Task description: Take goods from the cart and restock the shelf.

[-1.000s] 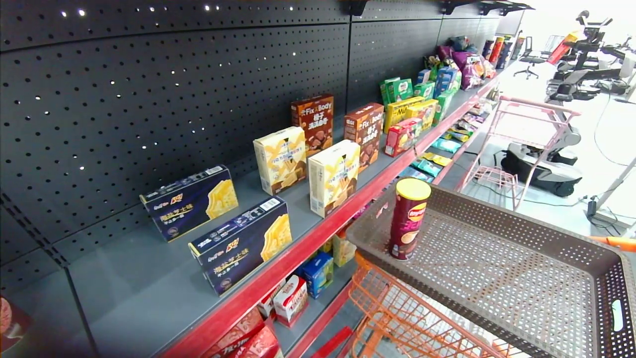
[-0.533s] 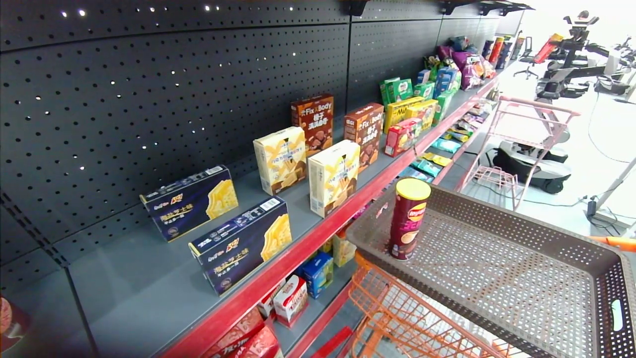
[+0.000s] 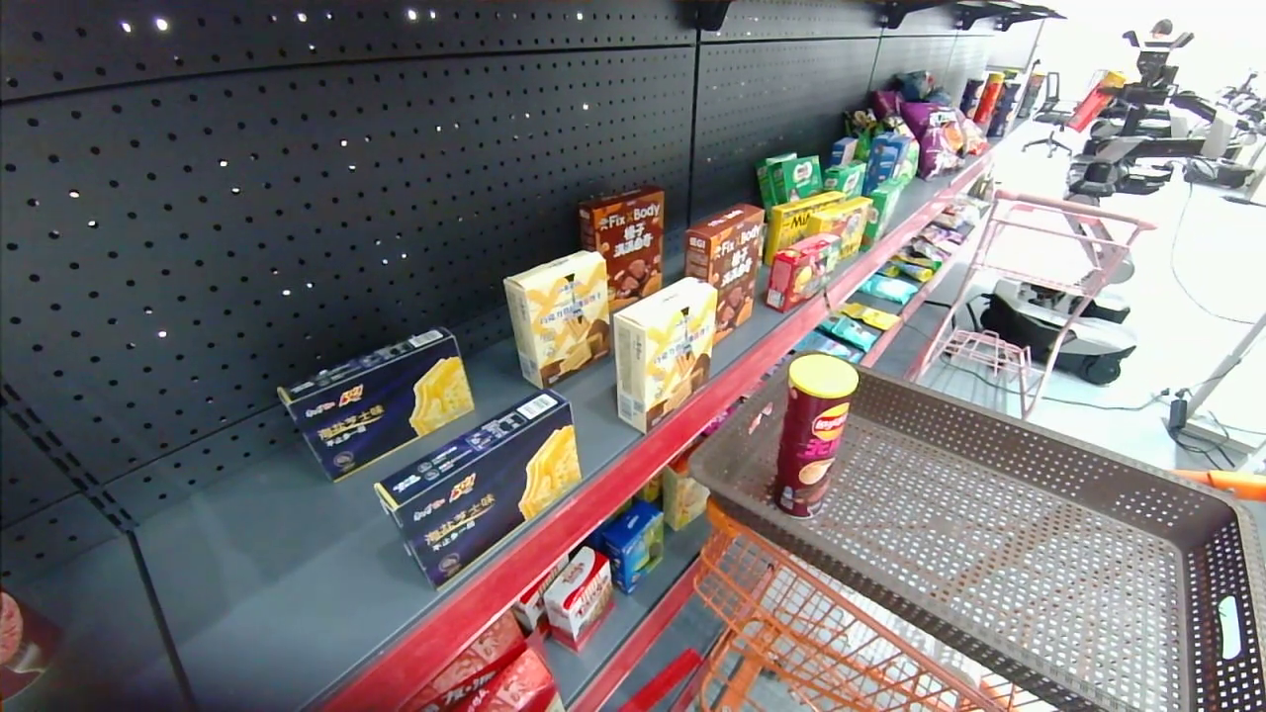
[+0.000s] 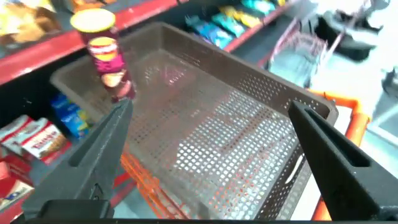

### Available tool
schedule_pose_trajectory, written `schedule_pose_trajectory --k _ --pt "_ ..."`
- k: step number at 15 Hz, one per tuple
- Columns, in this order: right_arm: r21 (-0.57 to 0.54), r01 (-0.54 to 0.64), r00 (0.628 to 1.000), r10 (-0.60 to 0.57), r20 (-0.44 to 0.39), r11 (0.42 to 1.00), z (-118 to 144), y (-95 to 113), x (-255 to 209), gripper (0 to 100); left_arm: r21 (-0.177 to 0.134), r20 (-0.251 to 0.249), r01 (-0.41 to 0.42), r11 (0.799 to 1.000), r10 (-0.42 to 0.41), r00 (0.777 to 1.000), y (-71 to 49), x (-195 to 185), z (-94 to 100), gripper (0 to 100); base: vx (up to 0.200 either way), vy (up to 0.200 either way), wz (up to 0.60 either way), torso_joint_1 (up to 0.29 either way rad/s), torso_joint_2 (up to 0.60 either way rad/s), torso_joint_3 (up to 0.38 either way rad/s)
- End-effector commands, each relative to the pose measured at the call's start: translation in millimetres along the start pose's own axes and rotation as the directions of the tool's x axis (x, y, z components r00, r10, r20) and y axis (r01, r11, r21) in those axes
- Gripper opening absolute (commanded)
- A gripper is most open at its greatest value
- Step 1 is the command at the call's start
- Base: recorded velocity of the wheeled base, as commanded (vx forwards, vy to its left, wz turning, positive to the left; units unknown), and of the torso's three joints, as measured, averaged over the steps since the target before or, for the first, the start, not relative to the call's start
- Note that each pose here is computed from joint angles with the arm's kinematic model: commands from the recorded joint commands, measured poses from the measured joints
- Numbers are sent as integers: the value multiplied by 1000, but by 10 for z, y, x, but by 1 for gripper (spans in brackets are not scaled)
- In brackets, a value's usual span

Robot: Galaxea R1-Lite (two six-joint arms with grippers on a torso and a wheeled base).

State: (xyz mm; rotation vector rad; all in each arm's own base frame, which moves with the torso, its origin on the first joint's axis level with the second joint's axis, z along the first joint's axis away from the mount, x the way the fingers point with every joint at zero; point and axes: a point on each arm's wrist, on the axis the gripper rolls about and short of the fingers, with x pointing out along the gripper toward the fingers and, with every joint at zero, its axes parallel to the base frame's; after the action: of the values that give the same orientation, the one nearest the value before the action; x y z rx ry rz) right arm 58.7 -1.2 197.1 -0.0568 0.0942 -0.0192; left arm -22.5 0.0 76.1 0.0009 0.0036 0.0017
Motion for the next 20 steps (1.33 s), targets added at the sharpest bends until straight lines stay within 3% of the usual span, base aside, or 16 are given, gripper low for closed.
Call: schedule_pose_trajectory --k 1,5,8,10,13,15,17,20 --pt "-2 11 993 -11 -116 1000 7 -10 331 100 -1 -1 0 1000 0 1000 0 1 0 100 0 0 0 0 0 0" --pt "-12 41 978 -43 -202 999 -82 -12 484 100 -1 -1 0 1000 0 1000 0 1 0 100 0 0 0 0 0 0" --pt "38 1 959 10 -284 999 -167 41 662 100 -1 -1 0 1000 0 1000 0 1 0 100 0 0 0 0 0 0" --pt "92 15 940 18 -342 996 -178 72 1133 100 -1 -1 0 1000 0 1000 0 1 0 100 0 0 0 0 0 0" --pt "107 14 942 23 -335 994 -115 46 1586 100 1 -1 0 1000 0 1000 0 1 0 100 0 0 0 0 0 0" --pt "143 -79 943 120 -310 987 -137 48 1835 100 -1 -1 0 1000 0 1000 0 1 0 100 0 0 0 0 0 0" --pt "145 -153 957 183 -227 978 -218 62 2099 100 -1 -1 0 1000 0 1000 0 1 0 100 0 0 0 0 0 0" --pt "118 -309 935 324 -143 944 -305 118 2314 100 -1 -1 0 1000 0 1000 0 1 0 100 0 0 0 0 0 0"
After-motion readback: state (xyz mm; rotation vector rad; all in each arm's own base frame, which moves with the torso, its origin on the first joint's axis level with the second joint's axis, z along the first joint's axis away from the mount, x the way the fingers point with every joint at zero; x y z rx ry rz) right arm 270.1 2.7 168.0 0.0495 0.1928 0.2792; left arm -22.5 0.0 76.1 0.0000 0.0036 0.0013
